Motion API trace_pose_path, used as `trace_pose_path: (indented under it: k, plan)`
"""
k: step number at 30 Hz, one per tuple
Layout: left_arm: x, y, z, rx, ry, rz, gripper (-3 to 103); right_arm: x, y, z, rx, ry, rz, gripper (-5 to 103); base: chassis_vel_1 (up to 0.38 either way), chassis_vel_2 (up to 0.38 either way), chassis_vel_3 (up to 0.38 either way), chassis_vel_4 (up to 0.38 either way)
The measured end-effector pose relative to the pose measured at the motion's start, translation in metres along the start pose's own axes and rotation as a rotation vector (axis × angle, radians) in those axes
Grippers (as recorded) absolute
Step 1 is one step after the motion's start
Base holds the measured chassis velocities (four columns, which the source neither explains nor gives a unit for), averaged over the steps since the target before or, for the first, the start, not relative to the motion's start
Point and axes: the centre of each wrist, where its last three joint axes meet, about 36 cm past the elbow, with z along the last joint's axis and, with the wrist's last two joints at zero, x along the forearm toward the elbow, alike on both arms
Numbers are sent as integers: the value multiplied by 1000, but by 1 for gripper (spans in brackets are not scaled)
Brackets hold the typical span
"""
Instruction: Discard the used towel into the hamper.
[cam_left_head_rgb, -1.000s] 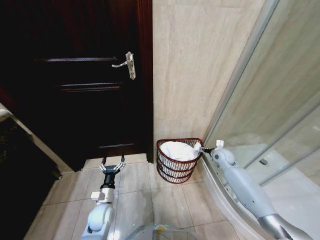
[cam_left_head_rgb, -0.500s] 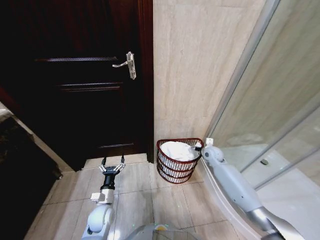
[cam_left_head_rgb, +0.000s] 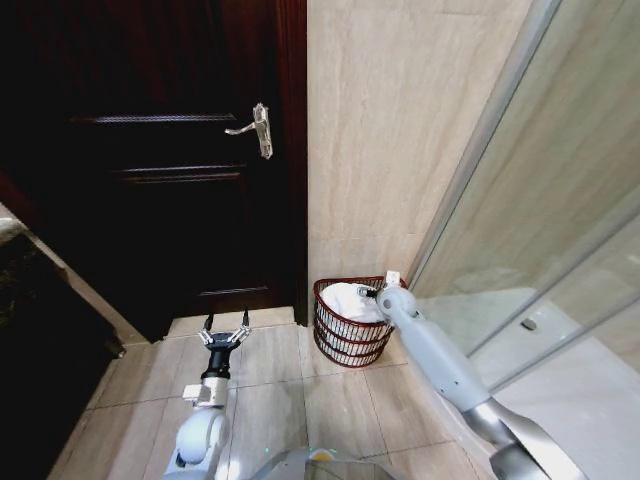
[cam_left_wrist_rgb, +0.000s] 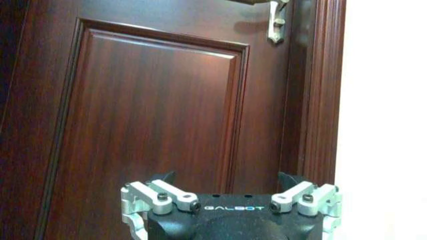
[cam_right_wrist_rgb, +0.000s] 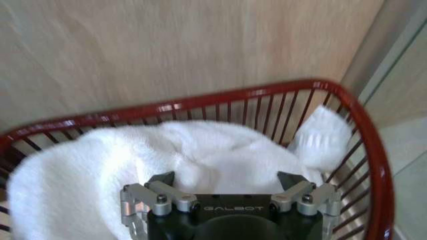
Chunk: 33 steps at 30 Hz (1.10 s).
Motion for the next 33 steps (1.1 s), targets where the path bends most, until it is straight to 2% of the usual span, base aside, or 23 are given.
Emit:
trace_pose_path:
  k: [11,24,31,33]
  plan:
    - [-1,6,4,-4,6,-5,100,-24,16,5,-25,34,-4,100,0,0,0,0]
    - [-1,8,4,5,0,-8,100,-57,17,21,-57,81,37,100,0,0,0,0]
    - [-2,10,2,6,-2,-12,100,-45,15,10,-66,16,26,100,0,0,0,0]
    - [-4,10,-3,5,6,-20,100,-22,11,1,-59,-57,8,100,0,0,0,0]
